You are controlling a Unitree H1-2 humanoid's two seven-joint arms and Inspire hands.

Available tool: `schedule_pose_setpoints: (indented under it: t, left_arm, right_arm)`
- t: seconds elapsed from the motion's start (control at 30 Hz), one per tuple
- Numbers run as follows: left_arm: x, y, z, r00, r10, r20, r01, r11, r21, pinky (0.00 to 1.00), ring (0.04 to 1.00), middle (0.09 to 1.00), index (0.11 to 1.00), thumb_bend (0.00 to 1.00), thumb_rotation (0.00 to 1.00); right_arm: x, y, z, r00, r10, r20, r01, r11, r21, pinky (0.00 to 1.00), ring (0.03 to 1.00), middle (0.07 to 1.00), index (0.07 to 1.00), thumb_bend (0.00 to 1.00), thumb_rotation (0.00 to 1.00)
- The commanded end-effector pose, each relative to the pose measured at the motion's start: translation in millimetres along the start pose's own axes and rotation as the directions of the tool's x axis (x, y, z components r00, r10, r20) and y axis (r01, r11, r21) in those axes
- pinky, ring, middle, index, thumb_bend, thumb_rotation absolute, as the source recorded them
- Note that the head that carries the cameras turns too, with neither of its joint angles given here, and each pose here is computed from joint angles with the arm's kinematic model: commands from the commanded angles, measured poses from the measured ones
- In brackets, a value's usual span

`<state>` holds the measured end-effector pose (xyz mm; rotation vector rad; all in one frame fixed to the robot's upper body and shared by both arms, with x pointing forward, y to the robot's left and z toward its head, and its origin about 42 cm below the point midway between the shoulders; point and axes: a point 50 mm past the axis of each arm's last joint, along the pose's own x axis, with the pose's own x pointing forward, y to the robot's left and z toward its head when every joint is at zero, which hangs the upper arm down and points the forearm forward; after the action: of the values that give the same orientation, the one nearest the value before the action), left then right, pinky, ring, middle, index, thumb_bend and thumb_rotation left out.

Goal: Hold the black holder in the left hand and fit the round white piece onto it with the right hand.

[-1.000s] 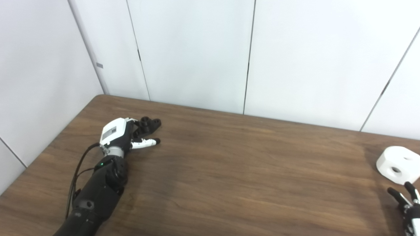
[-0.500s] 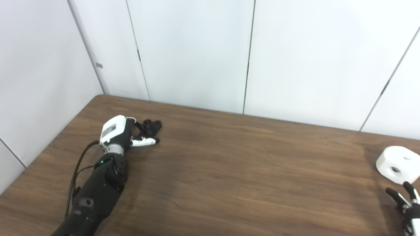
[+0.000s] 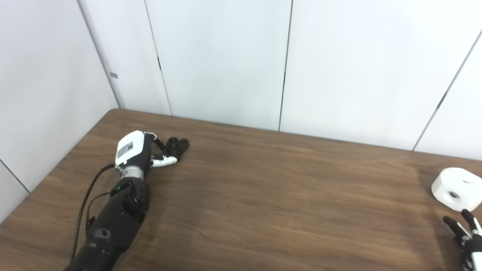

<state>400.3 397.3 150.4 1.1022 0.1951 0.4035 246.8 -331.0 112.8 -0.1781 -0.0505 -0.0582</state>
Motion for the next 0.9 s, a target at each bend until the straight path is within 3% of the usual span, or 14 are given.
schedule_pose_setpoints:
  t: [0.0,0.13,0.3,0.47,0.73,0.87]
  left_arm:
    - [8.7,21.8,8.6,0.997,0.057,0.047,-0.058,0.998,0.011,0.82,0.861,0.763,0.485,0.52,0.04]
    - [4.2,21.0,11.0,0.997,0.033,0.073,-0.035,0.999,0.026,0.78,0.844,0.745,0.485,0.52,0.04]
    - [-9.1,17.2,22.0,0.996,-0.026,0.079,0.031,0.998,-0.055,0.8,0.873,0.764,0.485,0.52,0.04]
    - [-30.9,9.1,34.6,0.984,-0.092,0.153,0.106,0.99,-0.091,0.8,0.862,0.766,0.485,0.52,0.04]
    - [-76.0,-7.3,67.4,0.934,-0.228,0.277,0.269,0.955,-0.122,0.85,0.872,0.777,0.486,0.52,0.05]
    - [-103.4,-13.2,84.8,0.883,-0.278,0.378,0.335,0.938,-0.093,0.86,0.859,0.764,0.486,0.52,0.05]
  right_arm:
    - [-11.3,8.1,-11.0,0.999,0.008,-0.054,-0.007,1.0,0.024,1.0,0.948,0.885,0.966,0.6,0.99]
    - [-11.2,9.8,-9.8,0.999,0.009,-0.054,-0.007,1.0,0.027,1.0,0.951,0.887,0.967,0.61,0.99]
    - [-10.4,11.4,-8.6,0.999,0.009,-0.053,-0.008,1.0,0.025,1.0,0.94,0.882,0.957,0.61,0.99]
    - [-9.1,14.6,-6.7,0.999,0.014,-0.046,-0.013,1.0,0.025,1.0,0.929,0.879,0.955,0.6,0.99]
    - [-8.0,22.4,-3.6,0.999,0.014,-0.033,-0.014,1.0,0.018,1.0,0.918,0.877,0.956,0.6,0.98]
    - [-7.3,27.4,-2.3,0.999,0.015,-0.03,-0.015,1.0,0.014,0.98,0.909,0.871,0.949,0.62,0.98]
